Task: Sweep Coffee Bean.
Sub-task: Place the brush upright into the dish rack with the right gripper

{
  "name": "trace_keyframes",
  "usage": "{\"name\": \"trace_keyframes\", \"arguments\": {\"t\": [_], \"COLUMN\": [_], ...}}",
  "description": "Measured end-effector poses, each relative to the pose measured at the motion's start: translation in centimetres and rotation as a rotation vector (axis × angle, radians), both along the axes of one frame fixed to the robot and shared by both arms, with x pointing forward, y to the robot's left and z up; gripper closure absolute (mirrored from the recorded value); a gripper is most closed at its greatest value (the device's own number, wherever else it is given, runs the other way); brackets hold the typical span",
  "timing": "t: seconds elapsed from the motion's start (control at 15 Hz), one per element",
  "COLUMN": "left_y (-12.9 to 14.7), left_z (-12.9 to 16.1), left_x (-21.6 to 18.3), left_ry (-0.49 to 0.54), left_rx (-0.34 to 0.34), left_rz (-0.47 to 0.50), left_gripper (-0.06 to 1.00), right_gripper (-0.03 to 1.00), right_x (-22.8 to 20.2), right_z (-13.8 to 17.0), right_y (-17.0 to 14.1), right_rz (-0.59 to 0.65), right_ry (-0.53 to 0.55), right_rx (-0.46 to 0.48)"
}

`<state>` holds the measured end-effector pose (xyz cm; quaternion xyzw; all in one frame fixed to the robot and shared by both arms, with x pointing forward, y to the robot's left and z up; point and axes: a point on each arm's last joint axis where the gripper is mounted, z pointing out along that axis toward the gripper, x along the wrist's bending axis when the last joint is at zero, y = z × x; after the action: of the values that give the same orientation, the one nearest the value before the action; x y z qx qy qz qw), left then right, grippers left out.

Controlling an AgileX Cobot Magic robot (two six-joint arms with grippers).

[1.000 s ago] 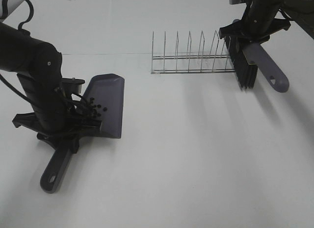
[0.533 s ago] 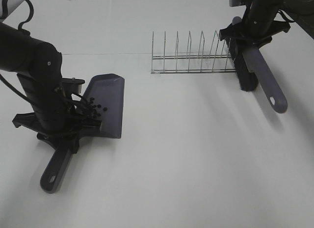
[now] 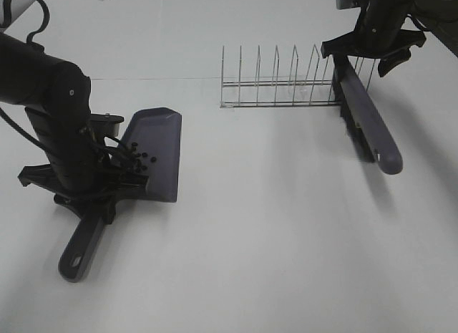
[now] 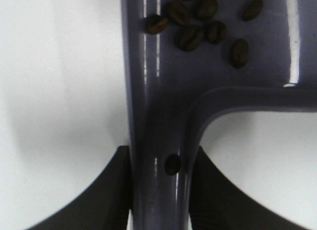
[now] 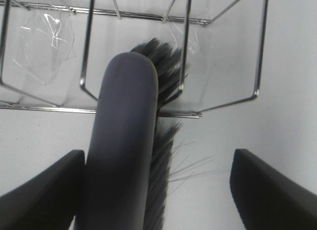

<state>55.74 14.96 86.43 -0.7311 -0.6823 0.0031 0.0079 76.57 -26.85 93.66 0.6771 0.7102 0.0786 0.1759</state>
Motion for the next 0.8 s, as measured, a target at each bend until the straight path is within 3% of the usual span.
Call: {"name": "trace_keyframes", "arguments": {"t": [0.33, 0.47, 0.67, 0.8], "left_y": [0.0, 0.0, 0.0, 0.0], "left_z": [0.0, 0.0, 0.0, 0.0], "left_x": [0.0, 0.0, 0.0, 0.0], "left_ry": [0.001, 0.001, 0.001, 0.001], "left_rx": [0.0, 0.0, 0.0, 0.0], "left_rz": [0.0, 0.0, 0.0, 0.0], "left_gripper": [0.68, 0.68, 0.68, 0.68], "right_gripper": [0.29, 0.38, 0.69, 0.69], "right_x": [-1.1, -1.4, -1.5, -1.5], "right_z": [-0.3, -0.4, -0.4, -0.4], "right_y": [0.0, 0.1, 0.4, 0.4], "right_rz": [-0.023, -0.02, -0.007, -0.003], "right_ry": [0.125, 0.161, 0.169, 0.17], "right_rx": [0.006, 0.019, 0.044, 0.043]}}
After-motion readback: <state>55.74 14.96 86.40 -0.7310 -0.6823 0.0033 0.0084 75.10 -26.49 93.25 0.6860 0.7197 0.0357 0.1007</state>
